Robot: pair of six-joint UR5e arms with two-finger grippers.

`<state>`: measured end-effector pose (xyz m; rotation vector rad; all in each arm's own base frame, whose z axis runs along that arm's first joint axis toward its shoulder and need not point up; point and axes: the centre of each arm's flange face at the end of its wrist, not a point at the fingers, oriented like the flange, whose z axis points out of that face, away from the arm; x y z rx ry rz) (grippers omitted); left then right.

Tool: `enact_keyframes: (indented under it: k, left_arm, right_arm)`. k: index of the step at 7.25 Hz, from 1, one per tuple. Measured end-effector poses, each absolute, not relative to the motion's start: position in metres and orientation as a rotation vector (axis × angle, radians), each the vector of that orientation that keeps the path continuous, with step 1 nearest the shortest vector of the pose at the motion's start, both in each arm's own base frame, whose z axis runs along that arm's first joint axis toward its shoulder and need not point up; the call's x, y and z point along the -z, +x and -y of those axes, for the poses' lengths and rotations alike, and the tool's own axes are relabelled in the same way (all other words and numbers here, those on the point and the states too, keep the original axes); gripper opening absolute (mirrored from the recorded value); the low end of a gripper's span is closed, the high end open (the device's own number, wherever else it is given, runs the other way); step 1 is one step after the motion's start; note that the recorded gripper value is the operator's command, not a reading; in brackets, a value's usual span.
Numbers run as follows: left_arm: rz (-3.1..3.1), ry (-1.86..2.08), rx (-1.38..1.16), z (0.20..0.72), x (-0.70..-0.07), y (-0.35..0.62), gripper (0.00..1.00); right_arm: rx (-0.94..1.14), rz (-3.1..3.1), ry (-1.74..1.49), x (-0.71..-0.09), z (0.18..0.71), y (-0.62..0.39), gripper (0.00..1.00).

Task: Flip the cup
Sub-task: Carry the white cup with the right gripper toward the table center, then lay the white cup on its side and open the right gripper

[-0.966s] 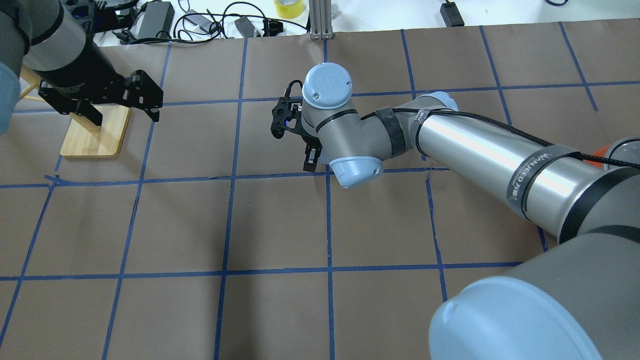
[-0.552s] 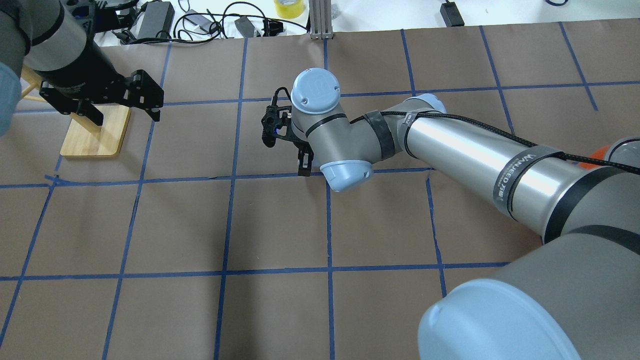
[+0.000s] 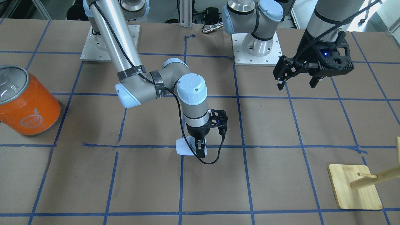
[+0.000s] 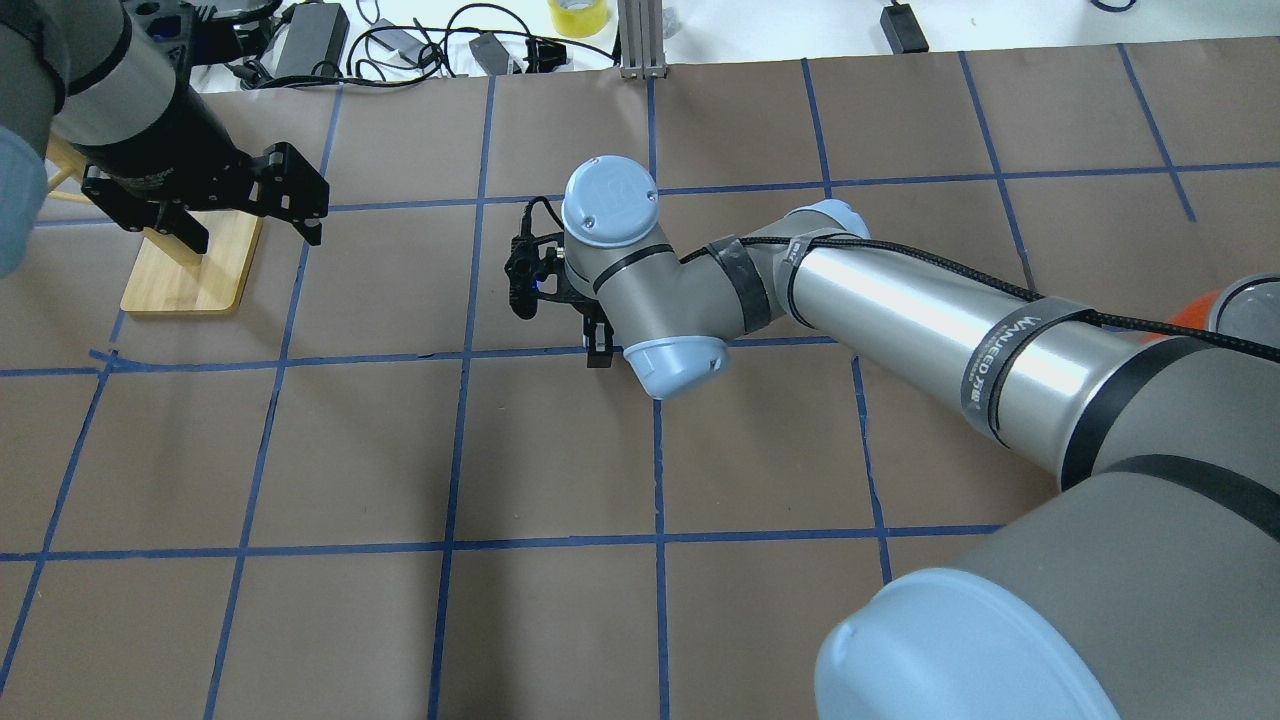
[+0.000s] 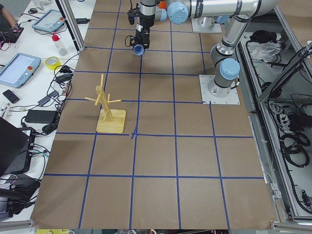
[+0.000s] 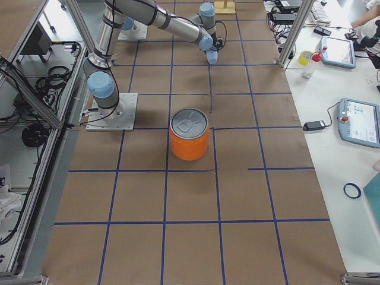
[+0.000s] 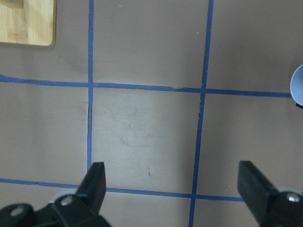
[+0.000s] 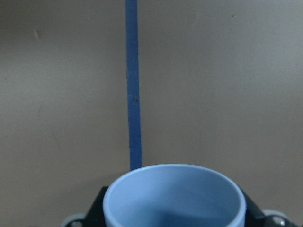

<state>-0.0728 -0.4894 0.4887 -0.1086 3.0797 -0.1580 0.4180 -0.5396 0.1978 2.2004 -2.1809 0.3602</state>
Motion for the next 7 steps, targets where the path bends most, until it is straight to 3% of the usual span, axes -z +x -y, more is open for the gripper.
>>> enact_keyframes:
  k: [2,3,4,7]
  left_arm:
    - [-3.078,-0.107,0.157,0.4894,-0.4884,-0.0726,1.00]
    - [-3.078,-0.108,0.155,0.4892,-0.4878,-0.0724,1.00]
    - [-3.077,-0.109,0.154,0.4889,-0.4871,-0.0720,1.00]
    - [-3.074,-0.113,0.151,0.4885,-0.4854,-0.0713,1.00]
  right_arm:
    - [-0.345,2.182,2.207,-0.1901,0.5390,0.4196,0.47]
    - [-0.345,2.181,2.209,-0.1898,0.5388,0.4201,0.82]
    - [-0.344,2.180,2.210,-0.1894,0.5384,0.4205,0.99]
    - [-0.378,2.164,2.210,-0.1904,0.5388,0.4226,1.00]
